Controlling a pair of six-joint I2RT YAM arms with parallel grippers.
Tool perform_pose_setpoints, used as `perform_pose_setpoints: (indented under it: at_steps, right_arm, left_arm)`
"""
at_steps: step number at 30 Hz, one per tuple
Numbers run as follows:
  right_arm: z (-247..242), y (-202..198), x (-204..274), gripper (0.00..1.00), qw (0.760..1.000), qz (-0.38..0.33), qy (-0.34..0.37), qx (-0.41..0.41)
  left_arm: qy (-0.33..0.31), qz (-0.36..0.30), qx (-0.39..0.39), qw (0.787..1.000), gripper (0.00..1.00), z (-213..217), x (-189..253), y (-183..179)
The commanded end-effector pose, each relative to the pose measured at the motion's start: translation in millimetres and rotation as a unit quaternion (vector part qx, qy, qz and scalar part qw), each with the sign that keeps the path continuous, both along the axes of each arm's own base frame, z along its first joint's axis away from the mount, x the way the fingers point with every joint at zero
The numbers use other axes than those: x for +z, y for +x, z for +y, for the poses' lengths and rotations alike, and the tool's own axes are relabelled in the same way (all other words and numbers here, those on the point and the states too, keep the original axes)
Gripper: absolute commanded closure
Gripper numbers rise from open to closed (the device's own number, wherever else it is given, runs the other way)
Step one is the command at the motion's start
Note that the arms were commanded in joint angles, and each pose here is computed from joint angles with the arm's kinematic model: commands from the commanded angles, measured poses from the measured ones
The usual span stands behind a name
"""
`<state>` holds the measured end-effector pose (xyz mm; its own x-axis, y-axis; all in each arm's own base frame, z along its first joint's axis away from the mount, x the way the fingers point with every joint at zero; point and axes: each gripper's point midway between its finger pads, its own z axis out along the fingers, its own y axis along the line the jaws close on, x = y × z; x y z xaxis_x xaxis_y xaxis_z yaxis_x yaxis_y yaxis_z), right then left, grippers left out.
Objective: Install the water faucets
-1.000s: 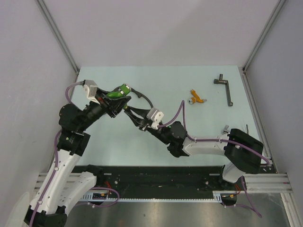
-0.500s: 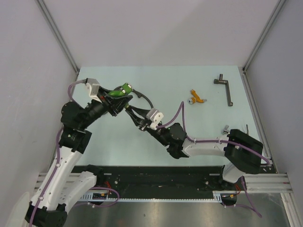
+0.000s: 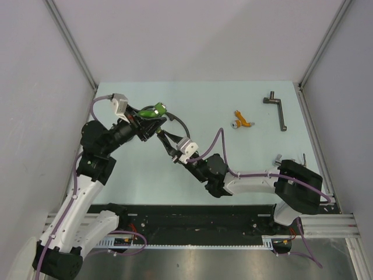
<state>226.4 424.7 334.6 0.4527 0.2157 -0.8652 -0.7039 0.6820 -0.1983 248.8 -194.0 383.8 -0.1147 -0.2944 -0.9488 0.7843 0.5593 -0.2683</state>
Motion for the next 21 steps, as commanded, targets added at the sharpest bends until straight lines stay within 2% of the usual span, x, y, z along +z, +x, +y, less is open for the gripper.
perform_pose_setpoints:
  at_steps: [1, 13, 21]
  right_arm:
    - [-33, -16, 69, 1.0, 0.987, -0.074, 0.14, -0.014]
    - [-37, -23, 82, 1.0, 0.981, -0.05, 0.186, 0.026]
    - [-44, -27, 93, 1.0, 0.979, -0.064, 0.191, 0.024]
  left_arm:
    - [-0.009, 0.026, -0.011, 1.0, 1.0, -5, -4, 1]
    - [-0.07, 0.016, -0.002, 0.997, 1.0, -1, 3, -4]
    - [-0.081, 0.021, -0.025, 0.996, 1.0, -7, 8, -13]
